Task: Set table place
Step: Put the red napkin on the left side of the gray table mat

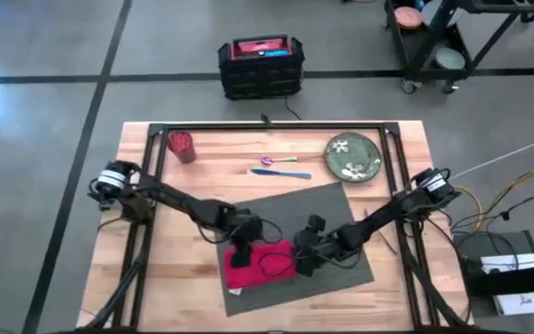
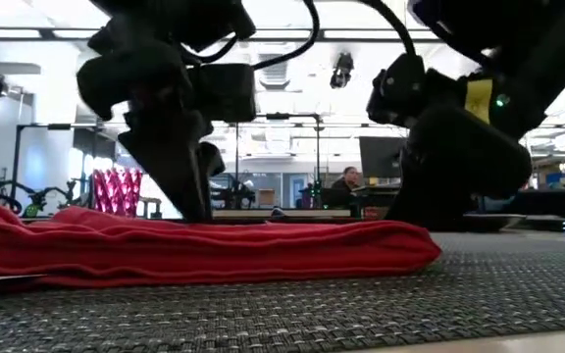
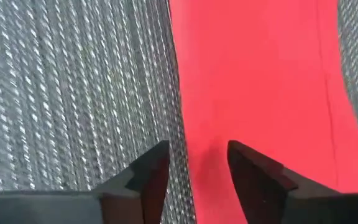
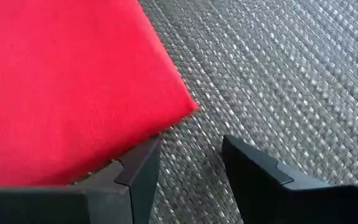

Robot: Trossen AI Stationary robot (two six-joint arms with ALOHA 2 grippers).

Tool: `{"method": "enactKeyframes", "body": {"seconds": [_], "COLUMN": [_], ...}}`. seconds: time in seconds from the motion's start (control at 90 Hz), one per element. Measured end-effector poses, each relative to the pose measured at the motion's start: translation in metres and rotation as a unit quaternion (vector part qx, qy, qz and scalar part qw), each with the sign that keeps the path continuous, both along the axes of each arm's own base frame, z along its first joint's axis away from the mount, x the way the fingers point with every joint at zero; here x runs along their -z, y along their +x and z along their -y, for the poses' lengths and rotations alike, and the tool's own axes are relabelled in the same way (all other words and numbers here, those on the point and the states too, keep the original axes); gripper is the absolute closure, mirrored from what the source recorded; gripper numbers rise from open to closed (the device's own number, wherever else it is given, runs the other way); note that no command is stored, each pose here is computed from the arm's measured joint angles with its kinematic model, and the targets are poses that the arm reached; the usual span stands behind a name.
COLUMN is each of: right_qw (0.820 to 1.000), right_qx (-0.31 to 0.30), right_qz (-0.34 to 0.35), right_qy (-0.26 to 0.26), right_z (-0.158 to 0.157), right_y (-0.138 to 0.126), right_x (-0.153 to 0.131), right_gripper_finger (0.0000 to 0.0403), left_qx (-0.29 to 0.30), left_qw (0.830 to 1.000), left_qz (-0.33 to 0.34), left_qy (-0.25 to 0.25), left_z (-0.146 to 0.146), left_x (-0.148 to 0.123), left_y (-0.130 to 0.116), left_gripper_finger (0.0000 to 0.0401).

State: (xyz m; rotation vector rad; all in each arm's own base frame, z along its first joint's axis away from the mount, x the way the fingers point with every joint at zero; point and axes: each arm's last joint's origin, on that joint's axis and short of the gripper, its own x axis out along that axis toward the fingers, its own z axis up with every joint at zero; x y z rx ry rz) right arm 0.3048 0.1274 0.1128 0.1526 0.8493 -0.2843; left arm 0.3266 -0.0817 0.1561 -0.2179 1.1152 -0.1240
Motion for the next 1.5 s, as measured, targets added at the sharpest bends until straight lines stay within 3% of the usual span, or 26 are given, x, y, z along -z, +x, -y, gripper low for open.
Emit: {"method": "enactKeyframes", "body": {"seconds": [0.344, 0.467, 0.633, 0.778, 0.933, 1.244, 1.5], "right_qw": [1.0, 1.0, 1.0, 1.0, 1.0, 1.0, 0.999], "right_qx": [0.006, 0.005, 0.006, 0.007, 0.013, 0.02, 0.037], "right_qz": [0.004, 0.002, 0.002, 0.002, 0.006, 0.015, 0.023], "right_qy": [-0.001, 0.0, -0.001, -0.002, -0.004, 0.002, 0.019], "right_z": [-0.001, 0.0, 0.0, 0.0, 0.0, 0.0, 0.0], "right_y": [0.002, 0.002, 0.001, 0.001, 0.002, 0.003, 0.003], "right_x": [0.005, 0.005, 0.006, 0.006, 0.006, 0.005, 0.005], "right_gripper_finger": [0.0261, 0.0266, 0.0274, 0.0282, 0.0291, 0.0298, 0.028], "left_qx": [-0.001, 0.003, -0.001, -0.031, -0.107, -0.297, -0.469], "left_qw": [1.0, 1.0, 1.0, 0.999, 0.991, 0.946, 0.871], "left_qz": [-0.008, -0.014, -0.017, -0.013, -0.017, -0.06, -0.061], "left_qy": [-0.016, -0.015, -0.022, -0.039, -0.075, -0.113, -0.132], "left_z": [0.006, 0.009, 0.01, 0.009, 0.01, 0.022, 0.047], "left_x": [0.018, 0.025, 0.028, 0.017, -0.008, -0.025, -0.009], "left_y": [0.001, 0.003, 0.004, 0.002, -0.009, -0.032, -0.056], "left_gripper_finger": [0.0253, 0.0291, 0.0385, 0.0396, 0.04, 0.0401, 0.0401]}}
